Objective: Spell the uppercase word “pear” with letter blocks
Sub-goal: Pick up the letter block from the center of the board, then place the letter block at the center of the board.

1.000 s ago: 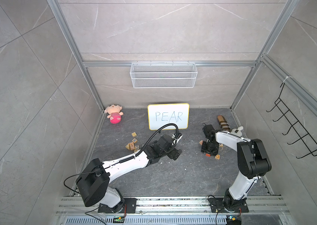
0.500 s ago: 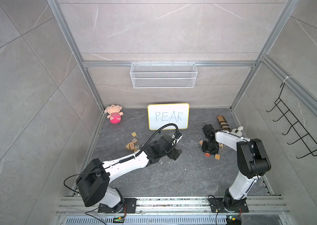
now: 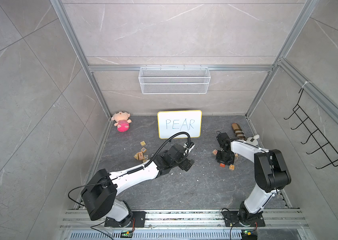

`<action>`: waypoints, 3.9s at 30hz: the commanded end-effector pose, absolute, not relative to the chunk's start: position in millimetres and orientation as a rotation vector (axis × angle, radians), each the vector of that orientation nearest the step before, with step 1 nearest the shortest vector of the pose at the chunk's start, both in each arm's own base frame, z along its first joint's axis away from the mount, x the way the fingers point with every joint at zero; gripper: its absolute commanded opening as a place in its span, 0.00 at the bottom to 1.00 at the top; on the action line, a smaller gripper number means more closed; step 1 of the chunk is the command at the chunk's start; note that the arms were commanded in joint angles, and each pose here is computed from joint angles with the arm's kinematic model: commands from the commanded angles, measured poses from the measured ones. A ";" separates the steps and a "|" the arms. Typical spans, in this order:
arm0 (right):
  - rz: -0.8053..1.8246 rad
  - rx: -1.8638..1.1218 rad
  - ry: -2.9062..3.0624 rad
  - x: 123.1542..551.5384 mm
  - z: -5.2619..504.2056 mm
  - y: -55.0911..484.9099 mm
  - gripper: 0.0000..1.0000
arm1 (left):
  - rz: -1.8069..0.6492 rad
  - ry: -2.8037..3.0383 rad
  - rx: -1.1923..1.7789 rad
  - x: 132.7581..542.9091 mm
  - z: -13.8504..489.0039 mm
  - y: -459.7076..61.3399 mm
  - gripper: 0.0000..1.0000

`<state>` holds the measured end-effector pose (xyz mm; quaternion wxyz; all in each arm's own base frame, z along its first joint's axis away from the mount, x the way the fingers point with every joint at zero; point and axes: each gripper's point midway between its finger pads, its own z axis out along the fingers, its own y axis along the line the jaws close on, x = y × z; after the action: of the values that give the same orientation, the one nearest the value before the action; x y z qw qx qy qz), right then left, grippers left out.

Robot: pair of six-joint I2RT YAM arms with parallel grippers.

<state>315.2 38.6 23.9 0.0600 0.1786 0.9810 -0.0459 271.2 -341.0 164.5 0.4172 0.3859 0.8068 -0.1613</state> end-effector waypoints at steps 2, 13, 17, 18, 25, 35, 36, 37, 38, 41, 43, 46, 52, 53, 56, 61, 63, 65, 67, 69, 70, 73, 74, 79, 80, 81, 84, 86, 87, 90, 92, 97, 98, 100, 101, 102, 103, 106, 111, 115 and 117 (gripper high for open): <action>-0.095 0.584 2.948 309.8 35.2 39.2 0.33 | -0.404 2.000 0.953 274.8 176.5 -344.3 0.92; 0.069 0.533 2.884 321.3 74.7 62.4 0.32 | -0.385 1.989 0.943 276.0 179.2 -342.1 0.92; 0.110 0.458 2.860 331.2 94.0 81.0 0.32 | -0.360 1.987 0.902 279.8 181.7 -337.1 0.92; 0.116 0.432 2.853 333.8 97.9 87.4 0.32 | -0.359 1.981 0.889 280.6 182.6 -335.6 0.92; 0.107 0.219 2.849 345.5 110.0 141.7 0.33 | -0.321 1.942 0.784 284.6 192.8 -313.1 0.95; 0.056 -0.008 2.892 351.9 84.2 203.7 0.34 | -0.339 1.958 0.706 287.5 191.1 -287.6 0.98; 0.041 -0.012 2.894 353.0 80.8 204.4 0.34 | -0.338 1.956 0.703 287.1 191.9 -286.2 0.98; 0.030 -0.012 2.897 354.8 77.1 205.4 0.34 | -0.336 1.954 0.699 287.0 192.4 -284.1 0.98; 0.022 -0.013 2.905 356.5 72.6 206.1 0.34 | -0.336 1.951 0.695 286.9 193.1 -282.7 0.98; 0.010 -0.019 2.910 362.0 63.4 209.3 0.34 | -0.332 1.955 0.689 286.4 192.1 -279.6 0.98; -0.002 -0.026 2.915 365.2 57.8 211.0 0.34 | -0.329 1.956 0.689 286.1 191.9 -278.6 0.98; -0.007 -0.049 2.923 368.3 50.4 214.5 0.34 | -0.330 1.957 0.690 285.6 191.2 -278.7 0.98; -0.038 -0.123 2.931 371.4 36.6 220.8 0.34 | -0.329 1.951 0.693 287.1 192.4 -280.0 0.98; -0.038 -0.130 2.936 372.0 34.8 221.4 0.34 | -0.332 1.950 0.693 287.3 192.8 -280.8 0.98; -0.033 -0.141 2.939 373.9 29.9 224.3 0.35 | -0.336 1.949 0.695 288.7 193.1 -283.5 0.98; -0.027 -0.142 2.945 378.3 22.9 228.2 0.35 | -0.341 1.944 0.705 290.0 194.2 -287.1 0.98; -0.022 -0.135 2.950 380.2 21.2 230.0 0.35 | -0.337 1.941 0.705 290.7 195.0 -287.1 0.98; -0.017 -0.126 2.949 382.3 19.8 231.8 0.35 | -0.338 1.939 0.705 290.7 195.7 -287.1 0.98; -0.021 -0.123 2.954 383.7 17.8 232.1 0.35 | -0.339 1.940 0.707 290.3 195.3 -287.2 0.98; -0.024 -0.119 2.958 384.5 16.4 232.3 0.35 | -0.334 1.946 0.707 290.0 193.9 -286.1 0.98; -0.029 -0.114 2.958 385.3 16.3 231.3 0.35 | -0.331 1.947 0.707 289.6 193.2 -285.3 0.98; -0.038 -0.107 2.959 385.2 16.5 229.3 0.35 | -0.327 1.951 0.703 288.9 191.7 -283.1 0.98; -0.043 -0.106 2.957 385.7 16.5 228.2 0.35 | -0.326 1.949 0.701 289.0 192.0 -282.8 0.98; -0.070 -0.108 2.959 385.4 15.1 223.6 0.37 | -0.321 1.950 0.704 289.1 191.2 -282.5 0.98; -0.068 -0.108 2.961 385.1 14.6 223.9 0.37 | -0.320 1.949 0.703 289.4 191.8 -282.5 0.98; -0.068 -0.108 2.961 384.7 15.3 223.6 0.38 | -0.320 1.949 0.707 289.1 191.3 -283.0 0.98; -0.072 -0.108 2.965 383.3 14.7 222.6 0.43 | -0.317 1.951 0.707 289.6 190.4 -283.1 0.98; -0.079 -0.111 2.964 383.2 14.5 221.3 0.47 | -0.325 1.950 0.707 289.5 190.4 -284.0 0.98; -0.081 -0.110 2.963 383.3 14.3 220.9 0.49 | -0.328 1.950 0.706 289.4 190.7 -284.4 0.98; -0.076 -0.110 2.962 384.0 14.8 222.4 0.55 | -0.331 1.947 0.704 289.4 191.7 -284.6 0.98; -0.068 -0.108 2.958 385.1 15.4 223.5 0.57 | -0.332 1.947 0.704 289.2 191.4 -284.7 0.98; -0.055 -0.106 2.952 386.1 19.3 224.9 0.62 | -0.328 1.952 0.703 289.1 190.9 -283.8 0.98; -0.053 -0.107 2.951 385.7 20.4 224.9 0.64 | -0.327 1.952 0.703 289.2 191.0 -283.5 0.99; -0.051 -0.105 2.945 386.2 23.2 224.4 0.66 | -0.326 1.952 0.702 289.3 190.7 -283.3 0.99; -0.049 -0.106 2.946 385.6 23.8 224.7 0.66 | -0.324 1.953 0.702 289.5 190.1 -283.1 0.99; -0.043 -0.108 2.942 385.6 26.6 225.1 0.66 | -0.324 1.953 0.702 289.5 189.9 -283.3 0.98; -0.040 -0.108 2.939 385.3 29.2 224.7 0.67 | -0.322 1.951 0.699 290.1 190.3 -283.1 0.99; -0.016 -0.103 2.912 386.1 44.2 225.0 0.68 | -0.326 1.938 0.685 291.3 196.3 -282.7 0.98; 0.054 -0.111 2.823 388.5 87.5 226.3 0.70 | -0.374 1.887 0.620 295.5 223.8 -274.4 1.00; 0.102 -0.120 2.727 390.6 128.2 225.2 0.71 | -0.446 1.864 0.504 304.7 247.9 -253.0 1.00; 0.114 -0.120 2.680 390.8 145.0 222.5 0.72 | -0.476 1.850 0.422 309.5 259.3 -236.5 1.00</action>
<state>392.7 230.6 118.3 0.1942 -0.0369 0.9793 0.0433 303.3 -246.7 217.0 0.5161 0.2303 0.8105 -0.1540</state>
